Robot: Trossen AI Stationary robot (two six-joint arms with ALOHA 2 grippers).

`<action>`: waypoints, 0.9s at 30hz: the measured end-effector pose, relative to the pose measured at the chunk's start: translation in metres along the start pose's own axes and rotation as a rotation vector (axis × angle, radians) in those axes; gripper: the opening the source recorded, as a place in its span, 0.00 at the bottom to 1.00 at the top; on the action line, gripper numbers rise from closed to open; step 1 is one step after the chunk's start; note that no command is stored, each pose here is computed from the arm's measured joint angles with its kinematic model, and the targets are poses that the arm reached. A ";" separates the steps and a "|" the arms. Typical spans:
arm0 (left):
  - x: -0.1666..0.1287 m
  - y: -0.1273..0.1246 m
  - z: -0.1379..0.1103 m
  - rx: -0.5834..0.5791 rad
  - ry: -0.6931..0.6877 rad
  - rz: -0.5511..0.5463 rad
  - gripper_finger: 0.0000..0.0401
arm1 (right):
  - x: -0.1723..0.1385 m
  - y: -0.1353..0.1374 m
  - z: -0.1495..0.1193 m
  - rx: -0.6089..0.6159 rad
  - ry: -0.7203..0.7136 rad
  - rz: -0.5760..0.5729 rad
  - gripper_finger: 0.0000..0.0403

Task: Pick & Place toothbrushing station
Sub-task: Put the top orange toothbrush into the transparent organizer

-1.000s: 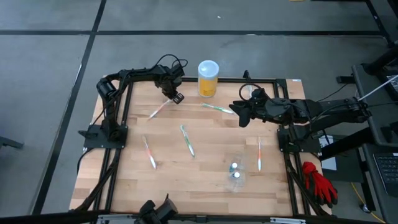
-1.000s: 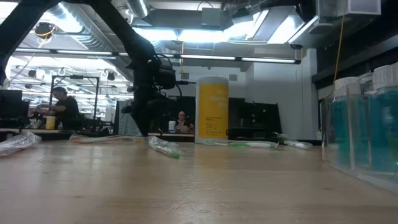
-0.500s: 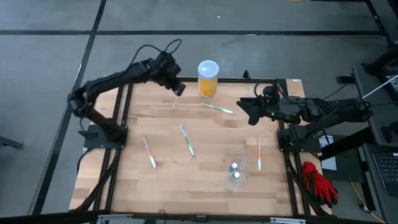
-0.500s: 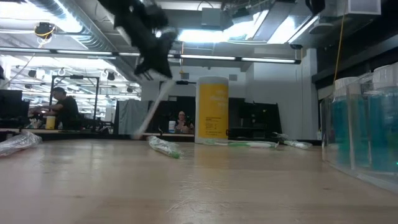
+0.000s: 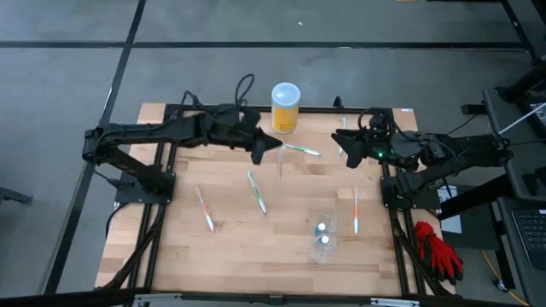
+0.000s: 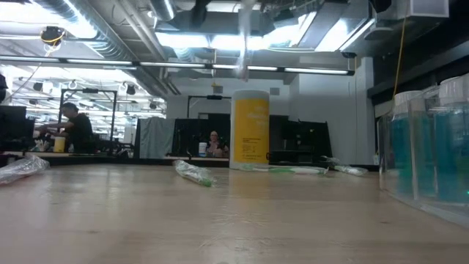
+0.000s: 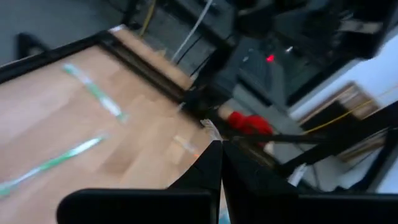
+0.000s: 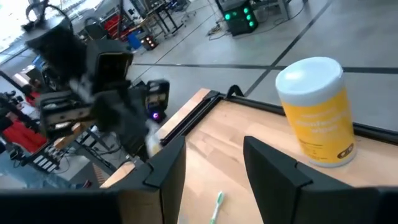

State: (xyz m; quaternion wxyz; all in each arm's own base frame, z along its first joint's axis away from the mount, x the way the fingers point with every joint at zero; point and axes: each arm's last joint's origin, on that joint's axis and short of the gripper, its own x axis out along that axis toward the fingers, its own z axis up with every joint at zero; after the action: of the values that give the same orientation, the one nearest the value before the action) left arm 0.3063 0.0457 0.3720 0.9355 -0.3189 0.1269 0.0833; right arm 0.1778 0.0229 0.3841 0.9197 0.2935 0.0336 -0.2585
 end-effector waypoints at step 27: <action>0.115 -0.019 -0.052 -0.149 0.025 -0.474 0.01 | -0.001 0.001 0.004 0.033 -0.046 0.003 0.41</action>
State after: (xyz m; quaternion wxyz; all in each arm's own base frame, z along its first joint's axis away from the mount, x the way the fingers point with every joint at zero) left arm 0.4108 0.0076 0.3101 0.9012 -0.4090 0.0534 -0.1333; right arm 0.1768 0.0220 0.3888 0.9157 0.3028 0.0075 -0.2641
